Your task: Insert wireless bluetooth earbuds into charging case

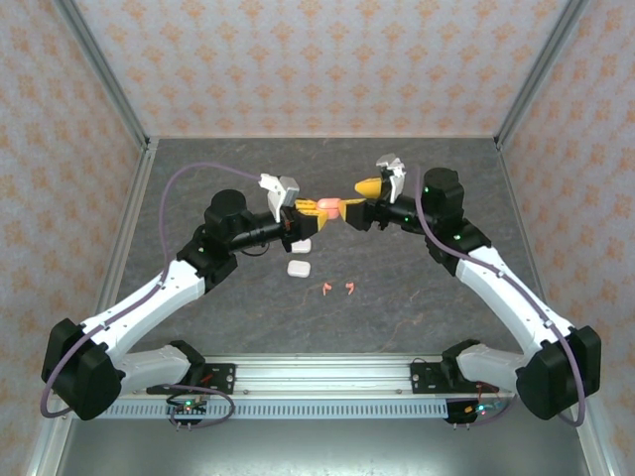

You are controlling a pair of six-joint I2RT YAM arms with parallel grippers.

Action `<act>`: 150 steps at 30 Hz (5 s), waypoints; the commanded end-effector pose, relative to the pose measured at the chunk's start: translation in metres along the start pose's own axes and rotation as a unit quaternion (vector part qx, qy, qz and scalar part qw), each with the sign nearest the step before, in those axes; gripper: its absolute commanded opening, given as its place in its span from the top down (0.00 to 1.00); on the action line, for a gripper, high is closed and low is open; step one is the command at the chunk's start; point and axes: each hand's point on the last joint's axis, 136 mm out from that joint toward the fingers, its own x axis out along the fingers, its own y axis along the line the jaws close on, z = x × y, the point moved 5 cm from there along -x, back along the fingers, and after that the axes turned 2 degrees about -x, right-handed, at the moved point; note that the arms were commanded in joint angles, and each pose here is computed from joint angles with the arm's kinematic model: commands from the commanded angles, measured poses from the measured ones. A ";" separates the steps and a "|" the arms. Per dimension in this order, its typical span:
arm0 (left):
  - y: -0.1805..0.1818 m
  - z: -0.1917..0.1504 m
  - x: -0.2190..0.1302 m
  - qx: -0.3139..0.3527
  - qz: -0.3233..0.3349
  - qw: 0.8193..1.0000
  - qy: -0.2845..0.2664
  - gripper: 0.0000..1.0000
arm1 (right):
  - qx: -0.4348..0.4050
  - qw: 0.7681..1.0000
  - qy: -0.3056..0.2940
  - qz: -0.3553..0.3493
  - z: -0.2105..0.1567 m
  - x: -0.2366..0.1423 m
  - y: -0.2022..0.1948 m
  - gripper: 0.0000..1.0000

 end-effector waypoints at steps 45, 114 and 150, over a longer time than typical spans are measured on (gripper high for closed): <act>0.043 0.009 -0.059 -0.029 0.149 0.984 -0.095 1.00 | 0.184 0.930 0.286 -0.141 -0.195 0.024 0.000 0.43; 0.033 0.008 -0.067 -0.026 0.144 0.987 -0.070 1.00 | 0.033 0.935 0.306 -0.174 -0.149 0.062 0.008 0.80; -0.018 0.013 -0.038 0.023 -0.019 0.999 -0.040 1.00 | -0.166 0.985 0.004 -0.040 0.045 0.034 0.088 0.80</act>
